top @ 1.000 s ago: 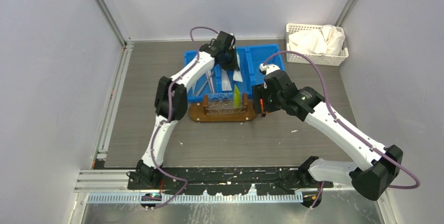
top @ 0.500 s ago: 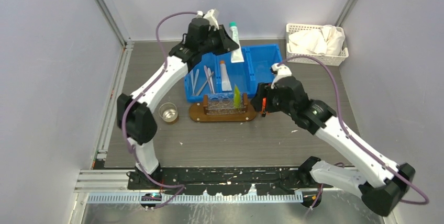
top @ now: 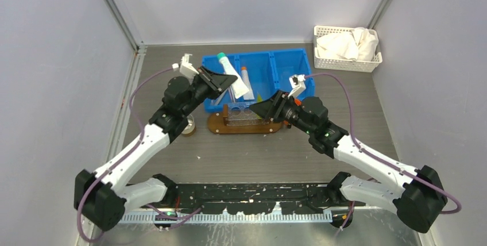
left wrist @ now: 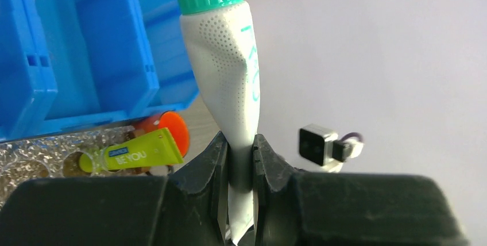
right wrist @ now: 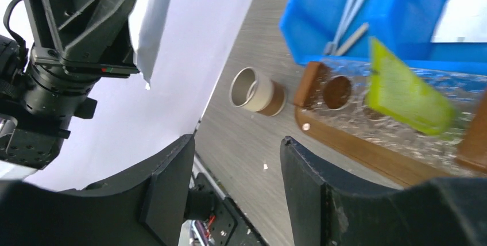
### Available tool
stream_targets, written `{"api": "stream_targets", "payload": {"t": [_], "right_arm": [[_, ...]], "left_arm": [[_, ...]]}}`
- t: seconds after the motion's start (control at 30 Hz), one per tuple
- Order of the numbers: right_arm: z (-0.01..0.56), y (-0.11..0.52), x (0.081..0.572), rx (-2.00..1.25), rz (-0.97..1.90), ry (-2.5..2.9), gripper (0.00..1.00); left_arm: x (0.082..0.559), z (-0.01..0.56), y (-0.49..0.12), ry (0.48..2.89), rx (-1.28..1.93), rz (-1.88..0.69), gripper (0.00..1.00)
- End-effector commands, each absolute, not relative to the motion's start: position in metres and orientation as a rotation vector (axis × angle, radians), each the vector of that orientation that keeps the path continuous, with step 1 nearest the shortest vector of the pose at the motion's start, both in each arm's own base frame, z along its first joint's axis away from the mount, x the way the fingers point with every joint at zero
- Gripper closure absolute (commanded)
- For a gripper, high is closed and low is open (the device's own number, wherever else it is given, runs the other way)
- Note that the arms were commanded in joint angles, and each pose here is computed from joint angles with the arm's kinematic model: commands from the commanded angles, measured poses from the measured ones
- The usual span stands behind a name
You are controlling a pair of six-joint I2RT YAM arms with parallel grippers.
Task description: Prepare toiletry sets of a toothbrush and toothpaste on the tray
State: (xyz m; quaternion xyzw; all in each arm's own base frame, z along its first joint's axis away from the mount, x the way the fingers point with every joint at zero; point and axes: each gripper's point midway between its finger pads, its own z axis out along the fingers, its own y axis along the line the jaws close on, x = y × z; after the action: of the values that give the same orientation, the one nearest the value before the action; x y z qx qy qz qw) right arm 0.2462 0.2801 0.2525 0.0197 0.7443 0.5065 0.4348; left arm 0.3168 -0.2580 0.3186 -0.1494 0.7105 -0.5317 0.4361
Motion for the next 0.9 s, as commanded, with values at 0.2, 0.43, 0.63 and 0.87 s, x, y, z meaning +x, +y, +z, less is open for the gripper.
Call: {"api": "stream_targets", "payload": {"t": [0.2, 0.43, 0.63, 0.87], "right_arm": [[0.341, 0.337, 0.216, -0.141, 1.354, 1.617, 0.44], [0.354, 0.350, 0.209, -0.167, 1.315, 1.567, 0.44], [0.360, 0.344, 0.222, -0.156, 1.218, 1.560, 0.47], [0.366, 0.350, 0.235, -0.162, 1.146, 1.566, 0.47]], "left_arm": [[0.287, 0.376, -0.198, 1.474, -0.624, -1.328, 0.89], [0.290, 0.366, -0.202, 1.502, -0.633, -1.318, 0.89], [0.286, 0.363, -0.206, 1.521, -0.632, -1.323, 0.90], [0.283, 0.357, -0.208, 1.534, -0.640, -1.334, 0.90]]}}
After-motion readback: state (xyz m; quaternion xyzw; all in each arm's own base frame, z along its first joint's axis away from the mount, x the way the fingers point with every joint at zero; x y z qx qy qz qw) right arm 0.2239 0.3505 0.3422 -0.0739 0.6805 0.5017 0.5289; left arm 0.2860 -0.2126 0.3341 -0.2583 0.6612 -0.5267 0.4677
